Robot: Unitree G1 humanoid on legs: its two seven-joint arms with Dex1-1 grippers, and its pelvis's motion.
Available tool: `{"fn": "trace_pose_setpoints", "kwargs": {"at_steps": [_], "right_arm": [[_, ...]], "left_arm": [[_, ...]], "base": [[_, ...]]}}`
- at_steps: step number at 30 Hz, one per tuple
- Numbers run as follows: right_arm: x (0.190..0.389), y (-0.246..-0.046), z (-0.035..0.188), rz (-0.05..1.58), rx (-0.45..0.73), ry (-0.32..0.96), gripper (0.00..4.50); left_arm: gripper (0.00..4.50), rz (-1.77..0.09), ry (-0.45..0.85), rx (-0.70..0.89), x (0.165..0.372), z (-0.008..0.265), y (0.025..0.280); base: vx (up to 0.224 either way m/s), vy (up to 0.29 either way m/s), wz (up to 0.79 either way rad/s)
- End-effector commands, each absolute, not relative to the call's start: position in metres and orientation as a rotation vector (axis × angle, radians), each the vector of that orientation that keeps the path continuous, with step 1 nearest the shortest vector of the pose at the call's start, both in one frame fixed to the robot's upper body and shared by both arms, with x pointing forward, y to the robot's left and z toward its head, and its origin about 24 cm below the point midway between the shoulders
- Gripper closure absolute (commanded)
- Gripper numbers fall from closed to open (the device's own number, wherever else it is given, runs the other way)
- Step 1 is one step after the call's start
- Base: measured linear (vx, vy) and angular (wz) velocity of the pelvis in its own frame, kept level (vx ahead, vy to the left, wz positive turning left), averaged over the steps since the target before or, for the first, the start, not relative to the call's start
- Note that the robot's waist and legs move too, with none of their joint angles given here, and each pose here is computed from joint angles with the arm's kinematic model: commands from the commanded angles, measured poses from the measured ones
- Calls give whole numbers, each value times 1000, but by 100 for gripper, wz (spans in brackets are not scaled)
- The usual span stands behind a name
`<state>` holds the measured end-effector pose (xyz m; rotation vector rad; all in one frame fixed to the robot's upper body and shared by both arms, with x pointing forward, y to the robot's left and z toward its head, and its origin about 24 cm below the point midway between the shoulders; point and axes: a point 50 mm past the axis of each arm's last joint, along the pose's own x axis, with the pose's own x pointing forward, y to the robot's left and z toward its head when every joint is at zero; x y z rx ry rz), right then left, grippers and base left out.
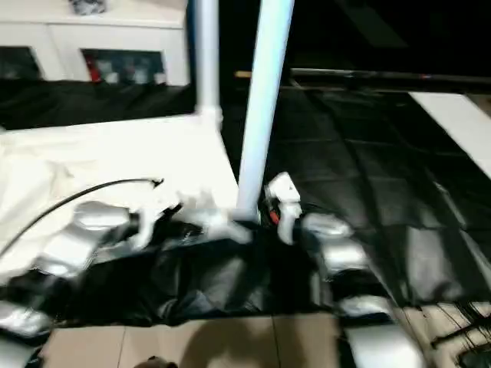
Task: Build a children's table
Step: Rotate leg to tighten
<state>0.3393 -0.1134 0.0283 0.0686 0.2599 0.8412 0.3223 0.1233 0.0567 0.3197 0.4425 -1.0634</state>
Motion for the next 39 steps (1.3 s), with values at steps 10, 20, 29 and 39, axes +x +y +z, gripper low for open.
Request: {"fn": "trace_pose_setpoints", "kwargs": {"at_steps": [10,20,29,39], "right_arm": [[339,-32,34,832,156,239,132],[341,-61,32,906,46,232,67],[329,-95,37,1203,-6,231,67],[317,-112,34,1369,-63,274,151]], "left_arm": [[450,-964,259,293,339,83,76],[450,-1115,273,313,326,82,93],[450,-1251,328,337,317,82,118],[450,-1334,377,331,311,84,128]], "base": [[0,0,0],[0,0,0],[0,0,0],[0,0,0]]}}
